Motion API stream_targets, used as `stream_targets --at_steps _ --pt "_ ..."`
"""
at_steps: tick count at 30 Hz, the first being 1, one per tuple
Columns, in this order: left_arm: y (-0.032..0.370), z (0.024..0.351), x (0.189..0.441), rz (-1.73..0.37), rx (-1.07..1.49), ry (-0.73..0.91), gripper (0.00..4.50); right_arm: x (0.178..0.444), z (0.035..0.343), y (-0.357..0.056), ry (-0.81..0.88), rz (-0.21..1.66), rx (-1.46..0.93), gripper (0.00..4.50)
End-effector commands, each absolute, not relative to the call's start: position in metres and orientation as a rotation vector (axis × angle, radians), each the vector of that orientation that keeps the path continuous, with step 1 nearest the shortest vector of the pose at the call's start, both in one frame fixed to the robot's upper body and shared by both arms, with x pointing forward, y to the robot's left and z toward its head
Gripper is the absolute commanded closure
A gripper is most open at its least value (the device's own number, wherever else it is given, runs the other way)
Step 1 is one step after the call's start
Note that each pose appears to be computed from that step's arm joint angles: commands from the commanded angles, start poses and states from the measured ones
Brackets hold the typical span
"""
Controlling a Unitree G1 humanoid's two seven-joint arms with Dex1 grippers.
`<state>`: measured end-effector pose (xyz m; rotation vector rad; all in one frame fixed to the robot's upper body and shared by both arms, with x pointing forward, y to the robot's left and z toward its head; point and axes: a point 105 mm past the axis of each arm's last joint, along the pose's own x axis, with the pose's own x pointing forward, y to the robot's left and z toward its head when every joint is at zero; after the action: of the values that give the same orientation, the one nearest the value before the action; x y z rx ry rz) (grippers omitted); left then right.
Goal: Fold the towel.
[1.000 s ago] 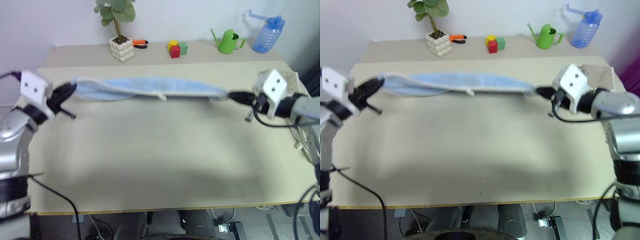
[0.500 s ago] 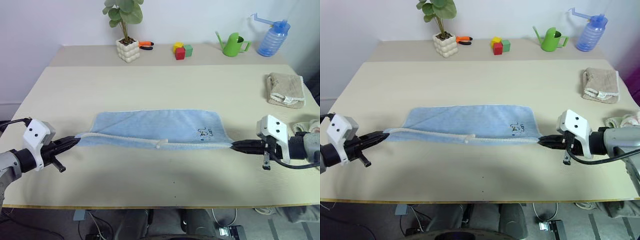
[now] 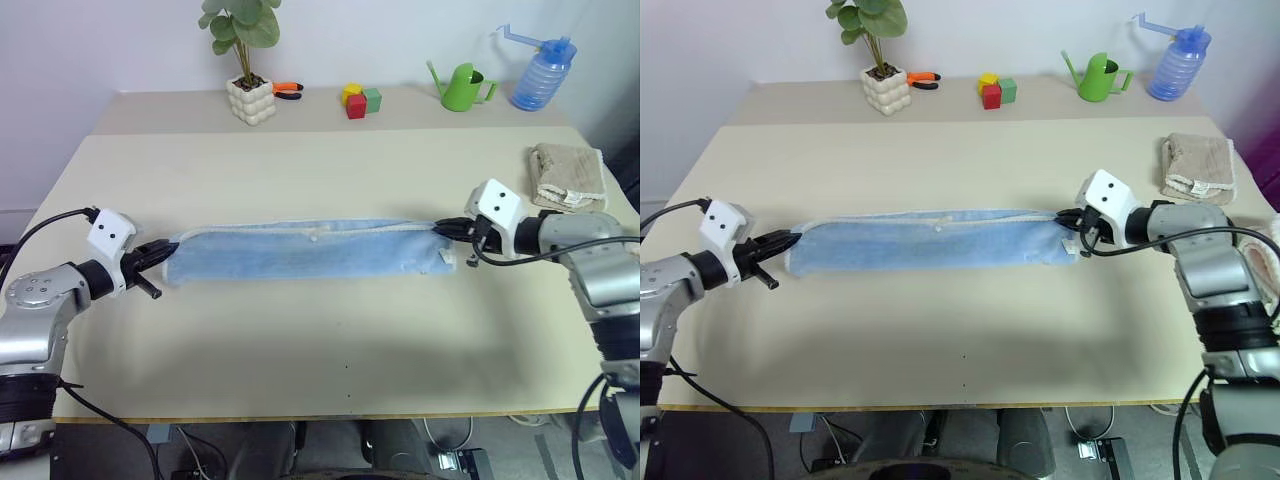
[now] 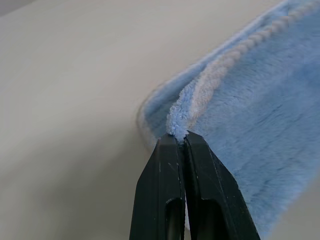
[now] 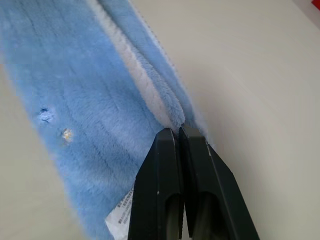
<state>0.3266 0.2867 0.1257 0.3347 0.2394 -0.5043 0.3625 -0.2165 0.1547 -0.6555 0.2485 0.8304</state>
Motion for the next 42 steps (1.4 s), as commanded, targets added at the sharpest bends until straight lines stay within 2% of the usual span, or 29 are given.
stream_targets --at_steps 1,9,14,17,18,21,24,30,32,33,34,35,36,42 --pt "0.288 0.131 0.333 -0.502 0.345 0.209 4.5 0.374 0.162 -0.216 0.209 0.819 -0.69 4.47" --pt "0.293 0.124 0.335 -0.463 0.333 0.209 4.5 0.39 0.158 -0.211 0.181 0.816 -0.69 4.47" --pt "0.299 0.121 0.336 -0.418 0.298 0.208 4.5 0.397 0.157 -0.218 0.158 0.75 -0.697 4.47" --pt "0.304 0.119 0.337 -0.387 0.281 0.209 3.65 0.4 0.156 -0.221 0.159 0.725 -0.669 4.5" --pt "0.304 0.118 0.337 -0.382 0.274 0.211 3.16 0.399 0.155 -0.22 0.16 0.728 -0.66 4.22" --pt "0.305 0.12 0.336 -0.367 0.252 0.197 1.68 0.397 0.156 -0.224 0.151 0.71 -0.67 3.11" --pt "0.316 0.127 0.336 -0.292 0.24 0.161 0.12 0.393 0.163 -0.231 0.126 0.674 -0.688 1.58" --pt "0.319 0.132 0.327 -0.258 0.177 0.13 0.05 0.379 0.179 -0.239 0.082 0.618 -0.667 1.58" --pt "0.314 0.137 0.325 -0.26 0.196 0.107 0.05 0.368 0.186 -0.246 0.084 0.593 -0.557 1.58" --pt "0.309 0.142 0.325 -0.268 0.203 0.087 0.0 0.362 0.188 -0.247 0.088 0.597 -0.497 1.02" --pt "0.306 0.145 0.324 -0.272 0.207 0.074 0.0 0.357 0.189 -0.247 0.093 0.601 -0.457 0.71" --pt "0.297 0.152 0.326 -0.294 0.206 0.047 0.0 0.35 0.191 -0.247 0.09 0.591 -0.389 0.25" --pt "0.291 0.157 0.326 -0.309 0.205 0.03 0.0 0.345 0.192 -0.246 0.091 0.583 -0.343 0.06" --pt "0.18 0.178 0.322 -0.686 0.265 -0.078 0.0 0.299 0.17 -0.232 0.186 0.541 0.079 0.06"
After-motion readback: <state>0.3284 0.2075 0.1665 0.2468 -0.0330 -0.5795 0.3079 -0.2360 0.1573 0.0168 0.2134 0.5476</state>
